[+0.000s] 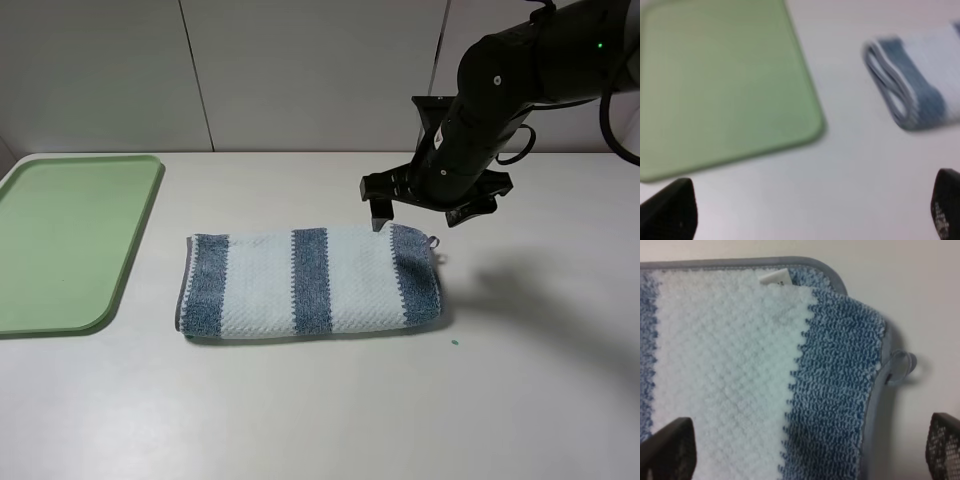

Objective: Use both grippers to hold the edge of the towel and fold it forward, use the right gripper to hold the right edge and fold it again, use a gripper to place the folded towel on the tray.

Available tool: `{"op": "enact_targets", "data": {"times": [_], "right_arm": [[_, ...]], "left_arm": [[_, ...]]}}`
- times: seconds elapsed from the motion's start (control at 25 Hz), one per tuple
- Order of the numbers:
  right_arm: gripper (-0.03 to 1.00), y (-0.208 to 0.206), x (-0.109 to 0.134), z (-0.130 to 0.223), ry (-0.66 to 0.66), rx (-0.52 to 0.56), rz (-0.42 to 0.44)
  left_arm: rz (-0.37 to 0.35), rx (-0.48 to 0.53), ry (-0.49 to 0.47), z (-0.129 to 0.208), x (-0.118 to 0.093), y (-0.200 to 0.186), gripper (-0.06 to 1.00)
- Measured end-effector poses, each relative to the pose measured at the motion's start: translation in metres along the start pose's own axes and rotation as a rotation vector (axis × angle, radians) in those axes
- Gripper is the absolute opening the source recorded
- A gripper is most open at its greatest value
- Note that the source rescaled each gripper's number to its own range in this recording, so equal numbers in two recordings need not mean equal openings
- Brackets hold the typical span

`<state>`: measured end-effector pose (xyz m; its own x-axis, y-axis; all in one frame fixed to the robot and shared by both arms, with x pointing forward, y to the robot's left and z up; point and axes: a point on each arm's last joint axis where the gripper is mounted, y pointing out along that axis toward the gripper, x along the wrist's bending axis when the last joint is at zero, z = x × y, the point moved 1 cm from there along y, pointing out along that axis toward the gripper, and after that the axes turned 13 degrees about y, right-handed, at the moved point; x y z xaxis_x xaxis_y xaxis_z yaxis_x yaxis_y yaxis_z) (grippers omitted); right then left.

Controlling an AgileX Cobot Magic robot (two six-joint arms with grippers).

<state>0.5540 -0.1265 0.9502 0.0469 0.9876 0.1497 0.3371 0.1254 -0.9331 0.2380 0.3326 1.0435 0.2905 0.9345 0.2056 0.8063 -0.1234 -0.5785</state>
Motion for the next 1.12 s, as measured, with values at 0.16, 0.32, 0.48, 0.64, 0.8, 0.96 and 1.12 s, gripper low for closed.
{"op": "enact_targets", "data": {"times": [0.16,0.32,0.48,0.64,0.8,0.96,1.12], "right_arm": [[1.00,0.000,0.000,0.000,-0.003,-0.001,0.002],[1.00,0.001,0.000,-0.001,-0.006,-0.007,-0.001],[1.00,0.001,0.001,-0.001,-0.008,-0.015,-0.004],[1.00,0.001,0.001,-0.002,-0.009,-0.019,-0.007],[1.00,0.001,0.001,-0.002,-0.011,-0.020,-0.006],[1.00,0.002,0.001,-0.002,-0.012,-0.019,-0.005],[1.00,0.017,-0.001,0.002,-0.013,0.020,0.020]], "left_arm": [[0.077,-0.004,0.023,0.001,-0.008,0.002,0.90],[0.169,-0.017,0.040,0.000,-0.018,0.003,0.88],[0.184,-0.025,0.054,0.000,-0.020,0.002,0.88],[0.186,-0.026,0.056,0.000,-0.020,0.002,0.88],[0.187,-0.029,0.056,-0.001,-0.020,0.002,0.88],[0.139,-0.031,0.035,-0.001,-0.019,0.002,0.88],[0.019,-0.007,-0.030,0.000,-0.018,0.001,0.88]]}}
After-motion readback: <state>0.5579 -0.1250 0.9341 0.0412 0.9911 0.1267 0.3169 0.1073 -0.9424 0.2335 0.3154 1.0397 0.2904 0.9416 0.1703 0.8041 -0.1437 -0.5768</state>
